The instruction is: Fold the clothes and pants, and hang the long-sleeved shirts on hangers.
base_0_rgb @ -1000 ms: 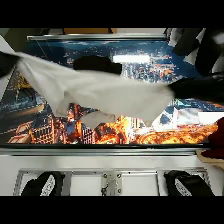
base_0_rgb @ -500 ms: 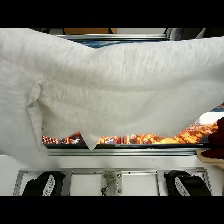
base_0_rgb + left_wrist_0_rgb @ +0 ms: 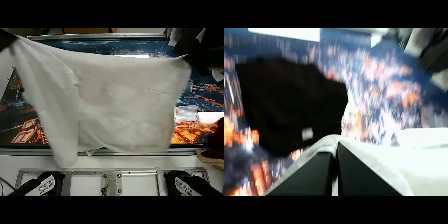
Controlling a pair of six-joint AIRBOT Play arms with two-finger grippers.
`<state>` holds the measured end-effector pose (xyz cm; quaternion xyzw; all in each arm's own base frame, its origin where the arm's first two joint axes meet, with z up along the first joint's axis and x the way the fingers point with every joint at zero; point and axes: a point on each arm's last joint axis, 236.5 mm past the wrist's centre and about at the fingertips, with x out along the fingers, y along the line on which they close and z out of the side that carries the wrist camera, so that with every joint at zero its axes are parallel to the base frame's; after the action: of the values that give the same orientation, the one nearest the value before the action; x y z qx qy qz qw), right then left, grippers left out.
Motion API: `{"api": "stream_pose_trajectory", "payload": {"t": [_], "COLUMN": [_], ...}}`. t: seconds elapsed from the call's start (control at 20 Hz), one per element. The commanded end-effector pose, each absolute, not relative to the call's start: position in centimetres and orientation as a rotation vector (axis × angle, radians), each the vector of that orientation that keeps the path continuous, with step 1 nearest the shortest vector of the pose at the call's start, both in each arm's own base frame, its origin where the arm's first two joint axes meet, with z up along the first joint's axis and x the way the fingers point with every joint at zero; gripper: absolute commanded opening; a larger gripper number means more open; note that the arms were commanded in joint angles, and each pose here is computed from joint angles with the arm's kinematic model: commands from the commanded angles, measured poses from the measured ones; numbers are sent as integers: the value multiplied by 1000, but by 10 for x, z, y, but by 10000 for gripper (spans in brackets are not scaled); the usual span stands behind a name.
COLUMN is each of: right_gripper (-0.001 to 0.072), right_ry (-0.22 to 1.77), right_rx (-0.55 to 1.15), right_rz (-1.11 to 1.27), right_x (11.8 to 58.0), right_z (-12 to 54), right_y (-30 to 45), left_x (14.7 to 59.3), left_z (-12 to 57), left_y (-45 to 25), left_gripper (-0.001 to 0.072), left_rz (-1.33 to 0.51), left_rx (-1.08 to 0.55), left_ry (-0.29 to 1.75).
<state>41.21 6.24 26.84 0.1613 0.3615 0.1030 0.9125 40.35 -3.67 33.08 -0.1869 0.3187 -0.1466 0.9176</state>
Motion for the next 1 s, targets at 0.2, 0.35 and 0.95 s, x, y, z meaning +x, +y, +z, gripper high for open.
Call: {"api": "stream_pose_trajectory", "payload": {"t": [0.2, 0.35, 0.95], "right_gripper": [605, 601, 588], "right_ry": [892, 785, 506], "right_rx": [414, 351, 223], "right_rz": [186, 206, 174], "right_x": [504, 495, 421], "right_z": [153, 194, 320], "right_y": [62, 57, 33], "left_x": [465, 459, 404], "left_z": [152, 143, 207], "left_y": [-75, -135, -416], "left_gripper": [15, 16, 79], "left_rz": [-282, -393, -884], "left_rx": [-363, -301, -195], "left_ry": [1149, 1182, 768]}}
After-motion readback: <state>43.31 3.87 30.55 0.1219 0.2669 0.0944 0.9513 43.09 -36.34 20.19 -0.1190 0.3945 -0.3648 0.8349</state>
